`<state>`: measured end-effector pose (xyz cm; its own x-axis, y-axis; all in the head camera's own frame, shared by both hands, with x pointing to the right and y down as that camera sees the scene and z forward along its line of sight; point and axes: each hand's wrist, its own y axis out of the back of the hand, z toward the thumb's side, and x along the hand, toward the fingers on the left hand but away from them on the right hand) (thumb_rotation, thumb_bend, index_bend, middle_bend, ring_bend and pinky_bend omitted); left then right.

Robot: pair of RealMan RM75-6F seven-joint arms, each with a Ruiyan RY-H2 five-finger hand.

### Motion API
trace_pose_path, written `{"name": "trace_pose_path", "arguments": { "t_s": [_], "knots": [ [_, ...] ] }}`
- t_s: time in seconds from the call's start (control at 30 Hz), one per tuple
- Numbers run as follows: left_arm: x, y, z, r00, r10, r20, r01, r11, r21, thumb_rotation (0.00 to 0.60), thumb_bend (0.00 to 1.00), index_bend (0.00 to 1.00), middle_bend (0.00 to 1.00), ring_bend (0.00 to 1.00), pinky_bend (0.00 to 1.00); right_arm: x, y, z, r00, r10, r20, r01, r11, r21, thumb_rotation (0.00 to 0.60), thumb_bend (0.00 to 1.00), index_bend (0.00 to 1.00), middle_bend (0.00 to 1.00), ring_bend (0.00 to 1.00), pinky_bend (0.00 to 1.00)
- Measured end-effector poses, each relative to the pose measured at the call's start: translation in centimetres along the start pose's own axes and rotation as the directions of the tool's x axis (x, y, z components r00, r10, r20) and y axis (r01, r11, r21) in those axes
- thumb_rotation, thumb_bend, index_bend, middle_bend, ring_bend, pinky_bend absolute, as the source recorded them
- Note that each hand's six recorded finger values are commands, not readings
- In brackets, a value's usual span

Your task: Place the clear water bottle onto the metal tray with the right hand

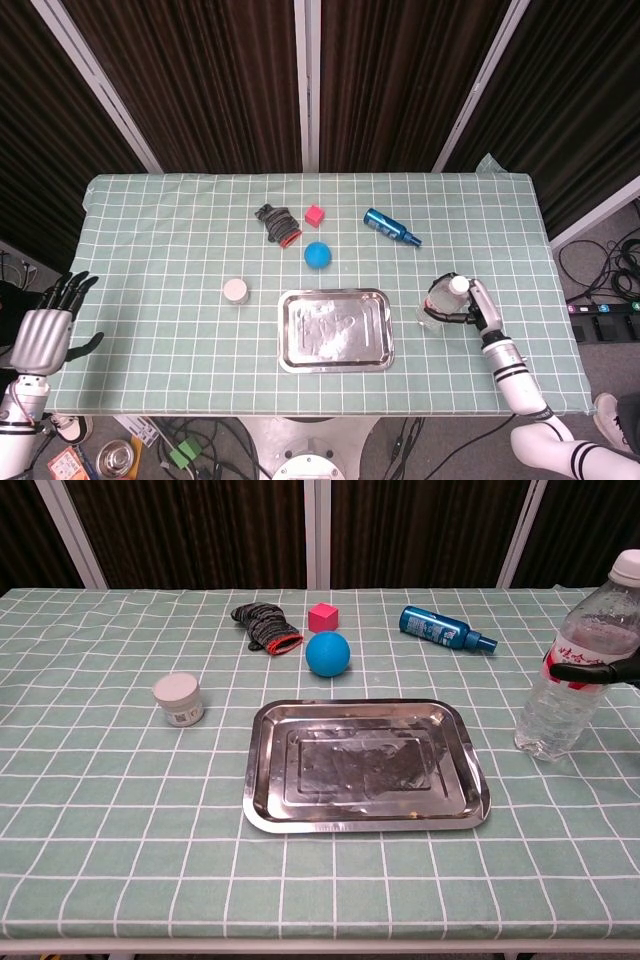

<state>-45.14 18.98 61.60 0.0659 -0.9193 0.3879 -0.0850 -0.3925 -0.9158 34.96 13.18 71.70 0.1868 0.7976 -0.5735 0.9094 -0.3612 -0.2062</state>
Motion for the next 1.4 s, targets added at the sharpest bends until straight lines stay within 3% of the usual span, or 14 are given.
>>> {"name": "trace_pose_path", "arguments": {
  "t_s": [0.13,0.27,0.5,0.6,0.77,0.9,1.07,1.17,1.3,1.4],
  "knots": [
    [0.0,0.0,0.1,1.000,0.001,0.001,-0.001,1.000,-0.001,0.600,0.23,0.16,0.18,0.09,0.19,0.0,0.3,1.7,0.999,-0.009,-0.042,0.009,1.000,0.002,0.600,0.14,0.71,0.52,0.31,0.31],
    [0.1,-0.1,0.3,1.000,-0.008,0.004,0.008,1.000,-0.002,0.600,0.23,0.16,0.18,0.09,0.19,-0.2,0.2,5.2,0.993,-0.008,-0.119,0.008,1.000,-0.002,0.600,0.15,0.71,0.53,0.33,0.34],
    [0.3,-0.7,0.9,1.000,-0.023,0.012,0.023,1.000,-0.008,0.600,0.23,0.16,0.18,0.09,0.19,0.5,1.0,13.4,0.953,-0.046,-0.299,0.059,0.998,0.034,0.600,0.17,0.75,0.58,0.40,0.43],
    [0.4,-0.7,1.0,1.000,-0.017,0.016,0.017,1.000,-0.009,0.600,0.23,0.16,0.18,0.09,0.19,0.5,2.0,12.5,0.963,-0.087,-0.257,0.101,0.994,0.043,0.600,0.18,0.75,0.58,0.41,0.43],
    [0.4,-0.5,1.2,1.000,-0.009,0.023,0.009,1.000,-0.002,0.600,0.23,0.16,0.18,0.09,0.19,-0.6,4.5,7.0,0.983,-0.152,-0.100,0.161,0.983,0.085,0.600,0.19,0.76,0.59,0.40,0.43],
    [0.7,-0.2,1.2,1.000,-0.001,0.021,0.001,1.000,-0.006,0.600,0.23,0.16,0.18,0.09,0.19,-1.0,6.3,6.9,0.975,-0.181,-0.127,0.198,0.969,0.145,0.600,0.18,0.76,0.59,0.40,0.43],
    [0.9,-0.1,1.4,1.000,0.007,0.024,-0.006,1.000,-0.016,0.600,0.23,0.16,0.18,0.09,0.19,-0.3,4.0,11.7,0.954,-0.128,-0.272,0.164,0.980,0.113,0.600,0.18,0.76,0.59,0.40,0.43],
    [0.7,-0.4,1.3,1.000,-0.001,0.019,0.002,1.000,-0.019,0.600,0.23,0.16,0.18,0.09,0.19,0.6,1.6,13.5,0.948,-0.093,-0.304,0.113,0.992,0.048,0.600,0.18,0.76,0.59,0.40,0.43],
    [0.4,-0.6,1.1,1.000,-0.011,0.015,0.011,1.000,-0.020,0.600,0.23,0.16,0.18,0.09,0.19,0.8,0.4,12.3,0.967,-0.076,-0.245,0.080,0.997,0.007,0.600,0.17,0.76,0.59,0.40,0.43],
    [0.4,-0.6,1.0,1.000,-0.009,0.013,0.009,1.000,-0.019,0.600,0.23,0.16,0.18,0.09,0.19,0.2,1.1,8.9,0.985,-0.088,-0.147,0.094,0.995,0.034,0.600,0.17,0.76,0.59,0.40,0.43]
  ]
}}
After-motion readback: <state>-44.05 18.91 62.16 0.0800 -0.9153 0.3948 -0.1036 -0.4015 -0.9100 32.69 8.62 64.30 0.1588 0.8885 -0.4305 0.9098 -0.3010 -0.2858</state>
